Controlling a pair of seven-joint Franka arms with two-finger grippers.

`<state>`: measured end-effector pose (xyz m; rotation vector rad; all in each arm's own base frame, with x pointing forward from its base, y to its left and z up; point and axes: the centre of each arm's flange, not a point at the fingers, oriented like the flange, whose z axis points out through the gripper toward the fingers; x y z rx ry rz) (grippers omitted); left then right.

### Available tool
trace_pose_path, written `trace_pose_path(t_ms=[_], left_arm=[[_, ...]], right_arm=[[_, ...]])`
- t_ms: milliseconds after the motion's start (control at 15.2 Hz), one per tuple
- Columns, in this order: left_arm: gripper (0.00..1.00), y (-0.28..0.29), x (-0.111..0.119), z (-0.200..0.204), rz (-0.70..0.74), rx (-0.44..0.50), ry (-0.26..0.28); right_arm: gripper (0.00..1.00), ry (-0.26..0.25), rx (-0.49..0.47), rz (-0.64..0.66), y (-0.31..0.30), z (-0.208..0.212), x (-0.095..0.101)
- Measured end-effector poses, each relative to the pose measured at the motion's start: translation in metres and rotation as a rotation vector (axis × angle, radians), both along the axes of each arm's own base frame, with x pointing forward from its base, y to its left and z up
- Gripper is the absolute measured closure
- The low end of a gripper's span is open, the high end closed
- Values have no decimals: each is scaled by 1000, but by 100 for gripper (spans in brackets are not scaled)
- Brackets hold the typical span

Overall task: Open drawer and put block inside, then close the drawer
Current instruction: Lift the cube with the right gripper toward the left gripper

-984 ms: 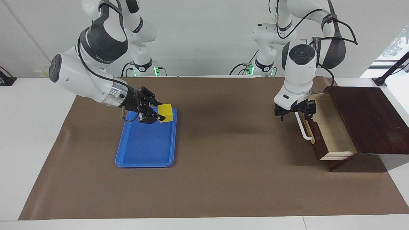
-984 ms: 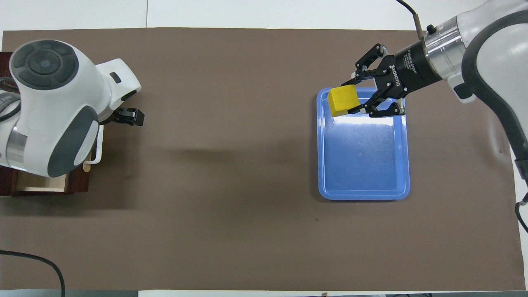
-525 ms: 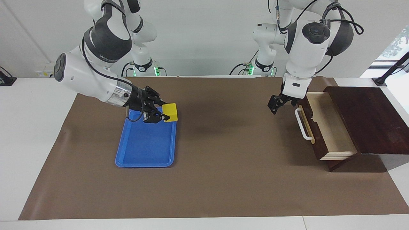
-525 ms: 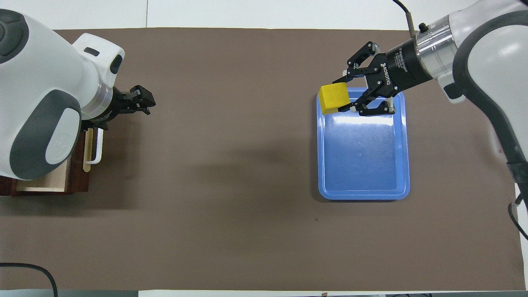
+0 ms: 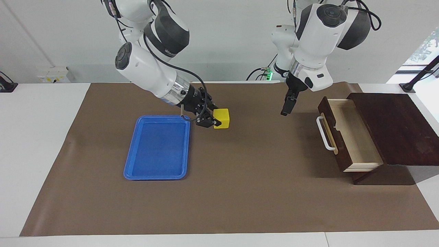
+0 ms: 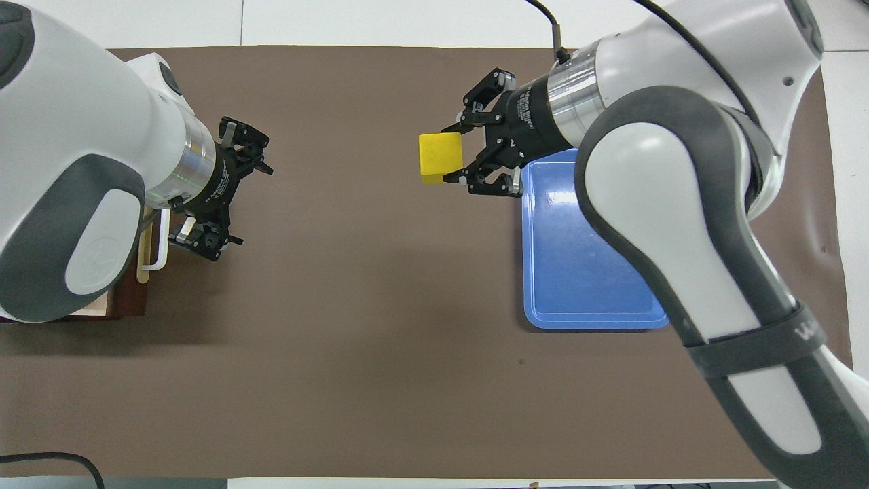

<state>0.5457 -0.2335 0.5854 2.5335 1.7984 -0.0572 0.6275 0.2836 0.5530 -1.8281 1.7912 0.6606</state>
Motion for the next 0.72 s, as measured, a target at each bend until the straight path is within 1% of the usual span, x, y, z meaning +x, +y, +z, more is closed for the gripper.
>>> trace_pose_path(t_ms=[66, 197, 393, 590, 721], left_arm=[[0, -5, -1, 1, 79, -5, -3], [0, -19, -6, 1, 193, -10, -1], [0, -34, -14, 1, 293, -10, 6], [0, -42, -16, 0, 356, -12, 7], [0, -44, -15, -1, 380, -17, 2]], right_arm=[[45, -7, 5, -14, 13, 1, -3], [45, -23, 18, -47, 36, 2, -10], [45, -48, 30, -69, 66, -3, -20], [45, -42, 27, -51, 82, -10, -30], [45, -23, 36, -45, 84, -13, -32]])
